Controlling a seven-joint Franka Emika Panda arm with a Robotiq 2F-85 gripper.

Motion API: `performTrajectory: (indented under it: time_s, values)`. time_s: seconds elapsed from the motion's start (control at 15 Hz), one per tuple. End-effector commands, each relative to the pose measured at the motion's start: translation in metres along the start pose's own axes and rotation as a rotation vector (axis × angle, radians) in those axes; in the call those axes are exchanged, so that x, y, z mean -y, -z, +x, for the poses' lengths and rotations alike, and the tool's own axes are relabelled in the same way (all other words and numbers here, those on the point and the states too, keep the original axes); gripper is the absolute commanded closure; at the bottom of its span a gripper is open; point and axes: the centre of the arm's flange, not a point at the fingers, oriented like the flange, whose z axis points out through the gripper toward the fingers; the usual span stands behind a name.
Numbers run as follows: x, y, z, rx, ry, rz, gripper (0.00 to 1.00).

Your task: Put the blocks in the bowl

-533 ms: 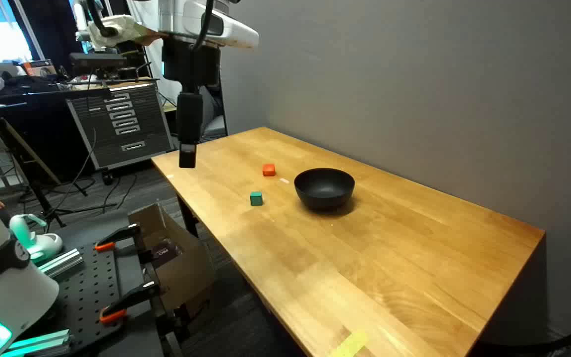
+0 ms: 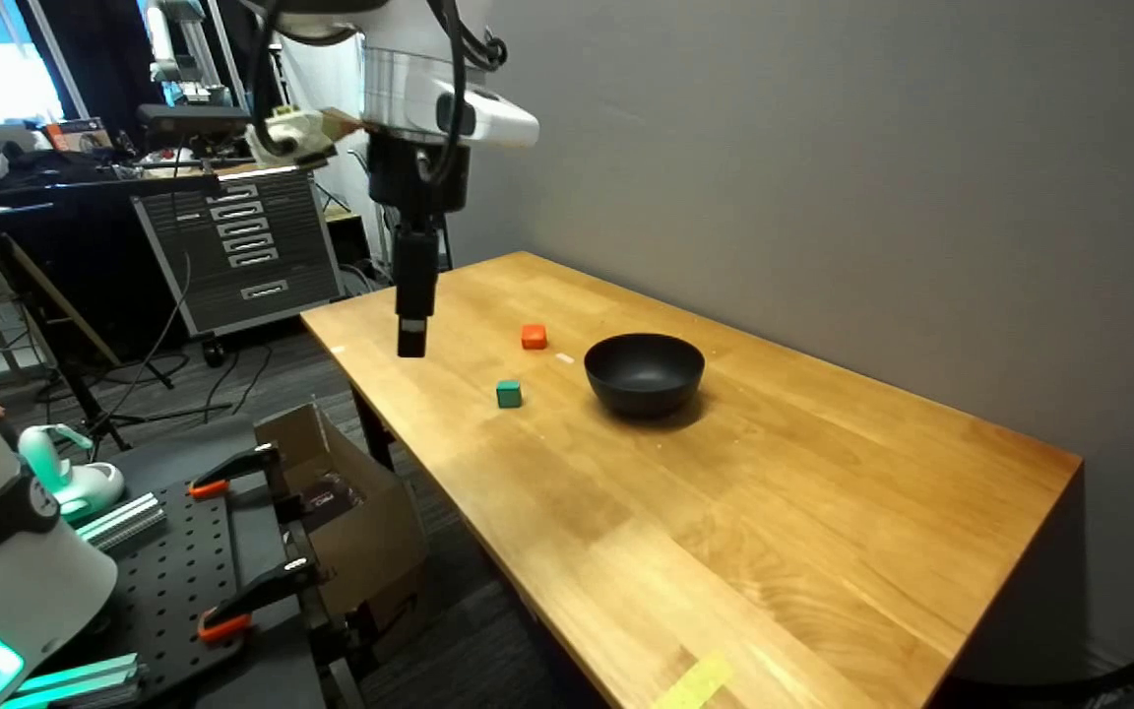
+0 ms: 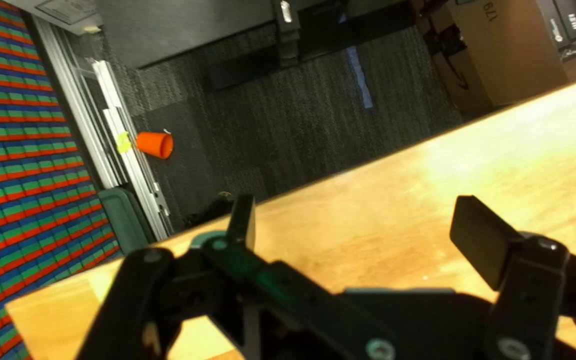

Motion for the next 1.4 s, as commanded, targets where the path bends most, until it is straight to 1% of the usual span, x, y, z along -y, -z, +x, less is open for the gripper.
performTrajectory:
  time_s: [0.0, 0.27, 0.33, 0.6, 0.73, 0.87, 1.2, 1.27, 1.33]
  values:
    - [0.052, -0.052, 0.064, -0.001, -0.006, 0.056, 0.0]
    - [0.117, -0.11, 0.111, -0.02, -0.007, 0.052, 0.0]
    - [0.135, -0.122, 0.116, -0.021, -0.011, 0.047, 0.0]
    - [0.181, -0.151, 0.141, -0.036, -0.025, 0.018, 0.0]
    - [0.195, -0.158, 0.148, -0.036, -0.04, 0.006, 0.0]
    - [0.207, -0.162, 0.153, -0.027, -0.054, 0.01, 0.0]
    - [0.223, -0.17, 0.154, -0.025, -0.072, 0.0, 0.0]
    - [0.225, -0.173, 0.154, -0.022, -0.073, -0.007, 0.25]
    - [0.226, -0.175, 0.153, -0.024, -0.073, -0.013, 0.26]
